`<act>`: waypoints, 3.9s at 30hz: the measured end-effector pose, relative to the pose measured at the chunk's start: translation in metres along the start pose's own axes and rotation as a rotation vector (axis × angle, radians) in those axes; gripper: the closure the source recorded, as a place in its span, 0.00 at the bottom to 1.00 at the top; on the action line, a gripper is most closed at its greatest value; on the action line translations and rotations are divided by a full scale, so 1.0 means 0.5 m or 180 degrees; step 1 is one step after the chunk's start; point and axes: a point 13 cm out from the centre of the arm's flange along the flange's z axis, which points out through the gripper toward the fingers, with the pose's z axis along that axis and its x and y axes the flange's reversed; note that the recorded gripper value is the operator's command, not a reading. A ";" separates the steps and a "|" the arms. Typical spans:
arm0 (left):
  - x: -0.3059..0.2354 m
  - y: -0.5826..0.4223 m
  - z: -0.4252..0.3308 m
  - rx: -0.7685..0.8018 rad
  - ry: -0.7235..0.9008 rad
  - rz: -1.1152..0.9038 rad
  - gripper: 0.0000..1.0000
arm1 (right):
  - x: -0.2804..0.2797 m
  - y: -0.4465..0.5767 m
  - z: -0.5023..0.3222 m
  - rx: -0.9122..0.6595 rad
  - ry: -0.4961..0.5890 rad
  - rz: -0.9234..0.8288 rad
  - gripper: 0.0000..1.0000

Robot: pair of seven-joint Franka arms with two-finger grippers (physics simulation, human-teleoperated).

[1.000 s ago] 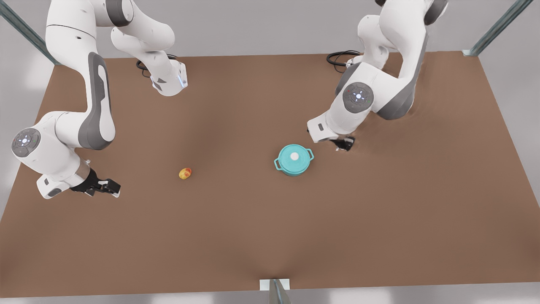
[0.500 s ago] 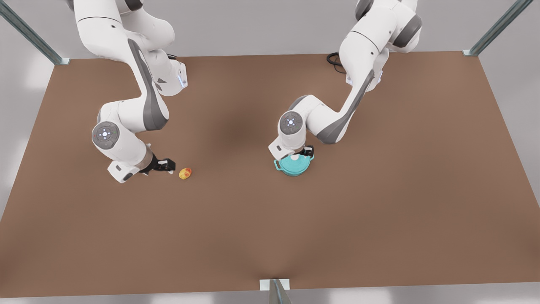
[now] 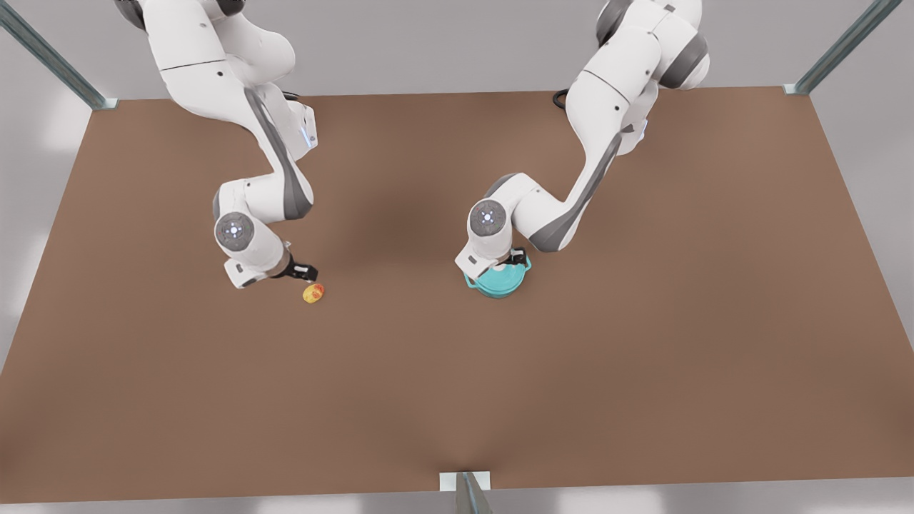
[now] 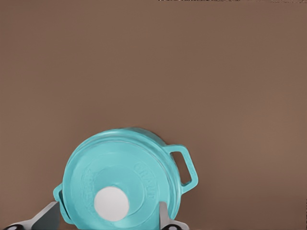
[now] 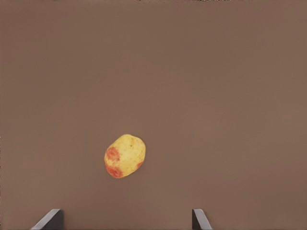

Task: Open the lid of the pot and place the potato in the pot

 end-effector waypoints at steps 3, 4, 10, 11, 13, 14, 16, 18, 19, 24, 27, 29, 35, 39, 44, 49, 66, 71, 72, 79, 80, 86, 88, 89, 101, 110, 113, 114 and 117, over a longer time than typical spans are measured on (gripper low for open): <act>-0.006 -0.002 0.010 0.0022 -0.0012 -0.0080 0.00 | -0.016 0.008 0.021 -0.0040 -0.0045 0.0153 0.00; -0.007 -0.003 0.018 0.0024 -0.0007 -0.0102 0.00 | -0.019 0.010 0.031 -0.0044 -0.0049 0.0196 0.00; 0.003 -0.003 0.057 0.0030 -0.0001 -0.0190 0.00 | -0.038 0.023 0.083 -0.0065 -0.0092 0.0395 0.00; 0.003 -0.005 0.060 0.0040 -0.0010 -0.0201 0.00 | -0.042 0.029 0.087 -0.0073 -0.0104 0.0415 0.00; 0.003 -0.010 0.063 0.0058 -0.0027 -0.0221 0.00 | -0.045 0.037 0.098 -0.0086 -0.0111 0.0463 0.00; 0.002 -0.012 0.064 0.0066 -0.0034 -0.0231 0.00 | -0.046 0.040 0.106 -0.0089 -0.0110 0.0489 0.00; 0.001 -0.014 0.069 0.0074 -0.0041 -0.0252 0.00 | -0.047 0.042 0.120 -0.0092 -0.0111 0.0535 0.00; -0.001 -0.013 0.076 0.0074 -0.0040 -0.0275 0.00 | -0.046 0.040 0.141 -0.0077 -0.0096 0.0576 0.00; -0.002 -0.014 0.080 0.0073 -0.0038 -0.0284 0.12 | -0.045 0.039 0.150 -0.0071 -0.0090 0.0595 0.00; -0.004 -0.016 0.086 0.0077 -0.0050 -0.0335 0.54 | -0.039 0.032 0.193 -0.0032 -0.0060 0.0692 0.00; -0.023 -0.012 0.058 0.0105 -0.0094 -0.0393 0.55 | -0.041 0.032 0.206 -0.0032 -0.0074 0.0747 0.00; -0.085 0.021 -0.003 0.0173 -0.0167 -0.0530 0.55 | -0.040 0.035 0.213 -0.0033 -0.0082 0.0769 0.00; -0.283 0.394 0.030 0.0146 -0.0047 -0.1108 0.55 | -0.028 0.061 0.219 -0.0064 -0.0094 0.0820 0.00; -0.335 0.494 0.116 0.0206 -0.0056 -0.0981 0.54 | -0.025 0.054 0.229 -0.0059 -0.0088 0.0880 0.00; -0.359 0.495 0.125 0.0246 -0.0195 -0.0599 0.00 | -0.021 0.044 0.241 -0.0050 -0.0092 0.0930 0.04; -0.429 0.706 -0.135 0.0368 -0.0554 -0.0845 0.00 | -0.024 0.046 0.240 -0.0067 -0.0114 0.0966 0.27; -0.146 0.856 -0.441 0.0487 -0.0177 -0.0361 0.00 | -0.044 0.081 0.149 -0.0257 -0.0268 0.0990 0.45; -0.137 0.853 -0.436 0.0485 -0.0117 -0.0212 0.00 | -0.024 0.128 0.112 -0.0310 -0.0296 0.0895 0.45; -0.136 0.853 -0.435 0.0484 -0.0111 -0.0187 0.00 | -0.018 0.138 0.107 -0.0315 -0.0298 0.0873 0.45; -0.132 0.843 -0.437 0.0482 -0.0101 -0.0028 0.00 | 0.035 0.249 0.047 -0.0441 -0.0328 0.0706 0.45; -0.131 0.837 -0.440 0.0482 -0.0107 0.0003 0.00 | 0.040 0.269 0.035 -0.0461 -0.0337 0.0678 0.45; -0.124 0.821 -0.453 0.0487 -0.0126 0.0121 0.00 | 0.067 0.417 -0.043 -0.0631 -0.0350 0.0555 0.45; -0.121 0.802 -0.461 0.0489 -0.0142 0.0192 0.00 | 0.079 0.476 -0.064 -0.0690 -0.0330 0.0526 0.45; -0.120 0.794 -0.464 0.0491 -0.0150 0.0223 0.00 | 0.087 0.504 -0.072 -0.0713 -0.0322 0.0508 0.45; -0.113 0.799 -0.501 0.0529 -0.0216 0.0283 0.00 | 0.172 0.775 -0.081 -0.0822 -0.0184 0.0490 0.45; -0.102 0.787 -0.503 0.0542 -0.0178 0.0351 0.00 | 0.262 0.945 -0.031 -0.0898 -0.0187 0.0529 0.45; -0.099 0.789 -0.496 0.0542 -0.0152 0.0354 0.00 | 0.250 0.974 -0.037 -0.0976 -0.0213 0.0628 0.37; -0.099 0.790 -0.496 0.0542 -0.0150 0.0354 0.00 | 0.249 0.976 -0.037 -0.0979 -0.0214 0.0661 0.08; -0.094 0.791 -0.503 0.0538 -0.0167 0.0359 0.00 | 0.248 0.976 -0.030 -0.0964 -0.0209 0.0738 0.00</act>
